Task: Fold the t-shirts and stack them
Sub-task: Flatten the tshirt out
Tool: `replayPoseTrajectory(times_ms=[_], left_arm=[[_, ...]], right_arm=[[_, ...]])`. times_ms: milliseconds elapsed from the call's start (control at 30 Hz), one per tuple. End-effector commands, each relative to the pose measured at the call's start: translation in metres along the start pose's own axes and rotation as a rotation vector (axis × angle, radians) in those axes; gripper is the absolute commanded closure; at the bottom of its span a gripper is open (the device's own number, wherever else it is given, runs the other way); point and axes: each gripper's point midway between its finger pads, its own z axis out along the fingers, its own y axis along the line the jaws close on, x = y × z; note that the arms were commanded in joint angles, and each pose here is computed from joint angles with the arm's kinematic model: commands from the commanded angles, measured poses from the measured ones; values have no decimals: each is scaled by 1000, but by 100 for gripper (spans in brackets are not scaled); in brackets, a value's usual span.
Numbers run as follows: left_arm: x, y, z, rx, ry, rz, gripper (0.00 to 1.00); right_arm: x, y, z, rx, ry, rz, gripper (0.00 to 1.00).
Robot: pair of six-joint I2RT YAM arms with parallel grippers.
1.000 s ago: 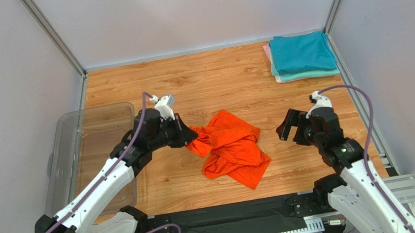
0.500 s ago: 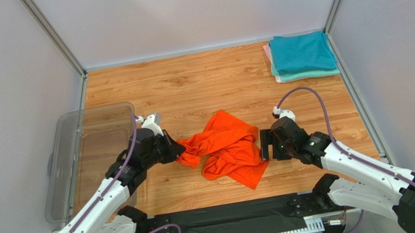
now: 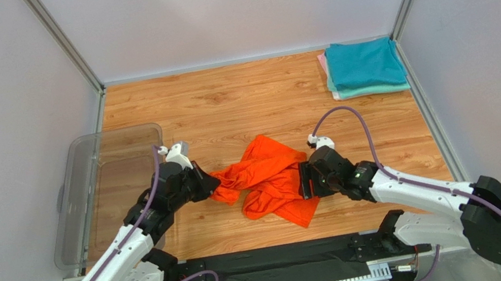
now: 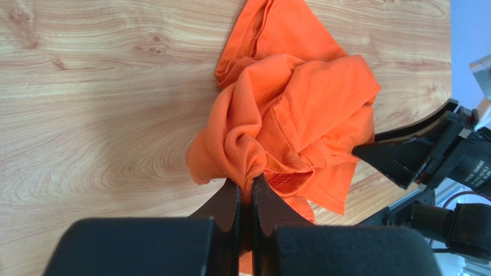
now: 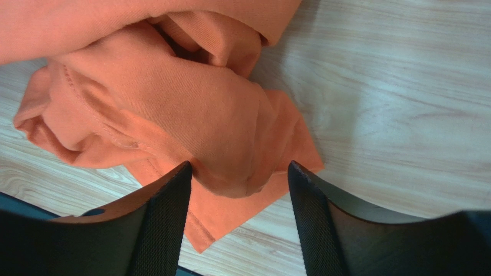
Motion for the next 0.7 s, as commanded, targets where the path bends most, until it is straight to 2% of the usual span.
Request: replayPoseTrajectory(times_ms=[0,33,133,167,300,367,567,667], left_arm=[[-3,0,-2,2,-22,-16,100],[-4,-1,-2,3,-23,-16,100],[-10,-4,-5,6,-42,-21,100],[-13,-5,-6,4,-48,-22,100],[-42,-28,-18,55,-119,-19,100],[-58,-39,-25,81,-159,-21,100],[-137,-111,-79,242,-333,29,100],[-158,-139,-105,317,-361,48,100]], right_arm=[[-21,18,7,-41,-62,-5,65],[-22,18,7,-37,-60,-4,79],[-31,11,-6,25,-69,-7,96],[-36,8,-12,44,-80,-13,98],[-64,1,-62,105,-153,-42,100],[-91,10,-91,82,-230,-52,100],[-158,25,-190,25,-477,-87,100],[-179,30,-224,7,-551,-89,100]])
